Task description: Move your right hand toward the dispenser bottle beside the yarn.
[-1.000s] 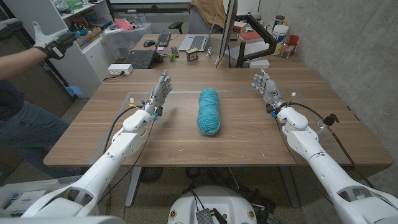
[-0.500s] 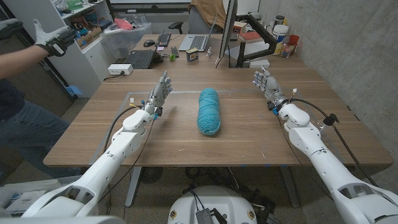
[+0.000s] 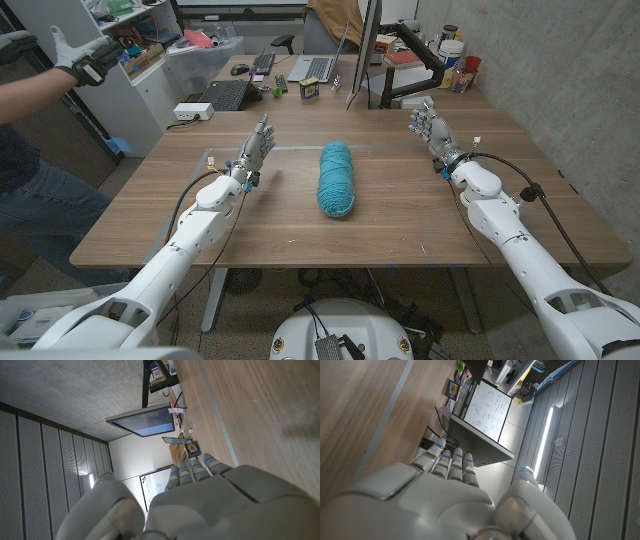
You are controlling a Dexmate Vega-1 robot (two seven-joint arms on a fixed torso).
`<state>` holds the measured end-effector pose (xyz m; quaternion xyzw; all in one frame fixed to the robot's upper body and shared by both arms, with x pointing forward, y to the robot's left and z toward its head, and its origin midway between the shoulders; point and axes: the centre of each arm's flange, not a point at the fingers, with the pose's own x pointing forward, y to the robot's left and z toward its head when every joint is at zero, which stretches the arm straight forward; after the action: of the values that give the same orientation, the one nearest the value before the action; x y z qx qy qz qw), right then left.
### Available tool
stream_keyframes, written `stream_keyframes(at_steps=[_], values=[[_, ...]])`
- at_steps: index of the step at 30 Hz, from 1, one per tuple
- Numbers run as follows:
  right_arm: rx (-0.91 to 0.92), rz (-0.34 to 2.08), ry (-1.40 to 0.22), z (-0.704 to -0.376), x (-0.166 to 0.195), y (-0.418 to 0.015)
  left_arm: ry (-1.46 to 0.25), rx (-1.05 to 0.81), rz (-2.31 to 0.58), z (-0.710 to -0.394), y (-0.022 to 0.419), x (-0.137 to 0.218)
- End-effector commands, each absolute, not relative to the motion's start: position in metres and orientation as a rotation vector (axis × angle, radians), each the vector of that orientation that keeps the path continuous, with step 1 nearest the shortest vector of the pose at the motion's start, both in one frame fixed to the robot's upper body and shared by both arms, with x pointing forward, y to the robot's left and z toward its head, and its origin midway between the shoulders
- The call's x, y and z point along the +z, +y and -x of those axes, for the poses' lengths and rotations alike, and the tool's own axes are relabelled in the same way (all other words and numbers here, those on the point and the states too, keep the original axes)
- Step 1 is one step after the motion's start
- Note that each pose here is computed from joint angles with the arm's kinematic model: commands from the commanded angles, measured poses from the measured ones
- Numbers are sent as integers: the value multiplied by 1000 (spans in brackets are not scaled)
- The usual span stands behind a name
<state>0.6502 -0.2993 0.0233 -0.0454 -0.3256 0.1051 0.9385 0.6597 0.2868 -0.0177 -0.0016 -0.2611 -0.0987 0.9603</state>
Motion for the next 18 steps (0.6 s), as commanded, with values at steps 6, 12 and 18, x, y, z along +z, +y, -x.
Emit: stream_keyframes(at_steps=[6, 12, 18], values=[[201, 133, -684, -640, 39, -308, -512, -190, 2, -659, 289, -21], [194, 148, -696, -635, 44, -312, -505, -191, 4, -659, 290, -23], [187, 168, -705, -629, 49, -316, -499, -191, 3, -659, 290, -25]])
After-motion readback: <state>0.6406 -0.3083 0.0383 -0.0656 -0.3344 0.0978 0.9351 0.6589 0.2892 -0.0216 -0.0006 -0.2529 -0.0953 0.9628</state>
